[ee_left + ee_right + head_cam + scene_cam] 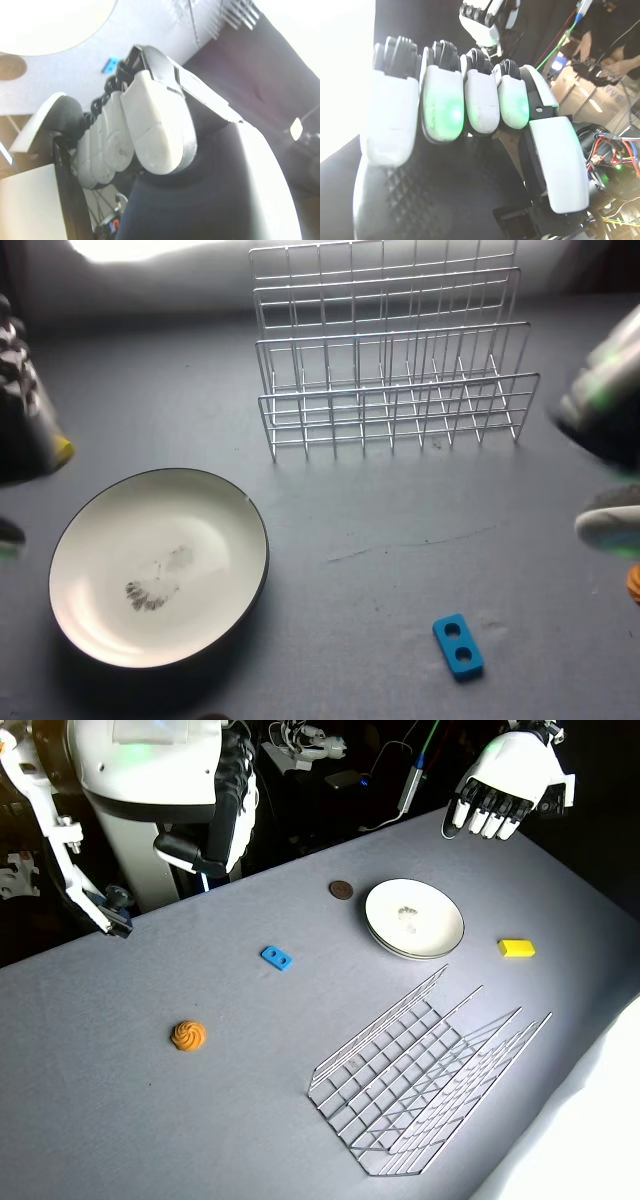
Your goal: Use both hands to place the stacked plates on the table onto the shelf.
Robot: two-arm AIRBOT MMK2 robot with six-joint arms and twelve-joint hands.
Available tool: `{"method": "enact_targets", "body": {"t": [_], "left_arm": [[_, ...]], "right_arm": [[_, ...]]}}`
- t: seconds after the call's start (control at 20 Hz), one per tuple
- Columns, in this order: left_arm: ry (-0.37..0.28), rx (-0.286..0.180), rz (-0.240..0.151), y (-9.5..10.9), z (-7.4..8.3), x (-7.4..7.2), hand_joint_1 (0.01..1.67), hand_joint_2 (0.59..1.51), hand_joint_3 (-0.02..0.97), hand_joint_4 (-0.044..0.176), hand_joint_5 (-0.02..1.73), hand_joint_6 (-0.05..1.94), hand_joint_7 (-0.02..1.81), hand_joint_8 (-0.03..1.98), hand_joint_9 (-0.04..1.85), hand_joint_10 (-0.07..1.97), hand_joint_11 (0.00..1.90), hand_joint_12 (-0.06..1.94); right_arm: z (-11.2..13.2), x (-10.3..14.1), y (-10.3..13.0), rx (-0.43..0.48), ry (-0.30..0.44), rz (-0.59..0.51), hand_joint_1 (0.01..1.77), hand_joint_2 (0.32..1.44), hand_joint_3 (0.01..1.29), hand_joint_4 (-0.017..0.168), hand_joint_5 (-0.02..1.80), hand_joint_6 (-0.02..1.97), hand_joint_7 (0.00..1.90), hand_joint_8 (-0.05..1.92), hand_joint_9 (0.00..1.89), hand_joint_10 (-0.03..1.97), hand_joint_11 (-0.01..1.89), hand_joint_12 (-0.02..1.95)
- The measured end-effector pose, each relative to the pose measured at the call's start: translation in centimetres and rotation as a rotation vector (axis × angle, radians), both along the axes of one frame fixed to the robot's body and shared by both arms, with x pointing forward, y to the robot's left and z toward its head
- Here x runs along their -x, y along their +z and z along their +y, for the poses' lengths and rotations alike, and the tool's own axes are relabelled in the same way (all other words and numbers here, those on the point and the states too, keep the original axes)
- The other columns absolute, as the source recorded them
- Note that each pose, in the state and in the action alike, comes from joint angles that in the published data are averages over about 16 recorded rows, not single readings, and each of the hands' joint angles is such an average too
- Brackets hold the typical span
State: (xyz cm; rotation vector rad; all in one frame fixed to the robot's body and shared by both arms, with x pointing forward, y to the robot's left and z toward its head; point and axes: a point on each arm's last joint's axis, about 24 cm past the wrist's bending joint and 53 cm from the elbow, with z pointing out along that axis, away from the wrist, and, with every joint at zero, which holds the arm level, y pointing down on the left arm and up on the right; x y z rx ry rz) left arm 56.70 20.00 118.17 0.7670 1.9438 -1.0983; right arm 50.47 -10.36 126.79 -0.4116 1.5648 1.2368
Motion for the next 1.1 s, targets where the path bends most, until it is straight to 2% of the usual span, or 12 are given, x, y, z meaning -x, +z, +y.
{"method": "enact_targets", "body": {"t": [0.4,0.5,0.65,1.1], "left_arm": [[-0.051,-0.042,0.014,-1.0,0.0,1.2,0.06,1.055,0.078,-0.008,0.19,0.14,0.18,0.14,0.19,0.15,0.23,0.12],[-0.072,-0.062,0.021,-1.4,0.1,1.7,0.03,1.064,0.053,-0.004,0.09,0.04,0.08,0.03,0.09,0.04,0.11,0.02],[-0.103,-0.100,0.034,-2.4,0.3,2.5,0.02,1.062,0.054,0.001,0.02,-0.01,0.02,0.00,0.01,0.01,0.02,-0.01],[-0.167,-0.219,0.065,-6.1,1.4,4.4,0.02,1.040,0.037,0.003,0.02,-0.01,0.02,-0.01,0.02,0.00,0.02,-0.02]], "right_arm": [[0.1,0.0,-0.2,0.007,-0.004,-0.002,0.06,1.21,0.03,-0.004,0.26,0.26,0.27,0.24,0.27,0.25,0.31,0.33],[0.1,0.0,-0.3,0.009,-0.005,-0.004,0.13,1.19,0.03,-0.005,0.15,0.12,0.15,0.10,0.15,0.11,0.17,0.19],[0.2,0.1,-0.3,0.011,-0.006,-0.008,0.32,1.16,0.02,0.000,0.05,0.03,0.04,0.01,0.03,0.02,0.02,0.10],[1.0,0.5,0.0,-0.004,0.001,-0.036,1.02,1.01,0.02,-0.003,0.02,0.02,0.02,0.01,0.02,0.01,0.02,0.01]]}}
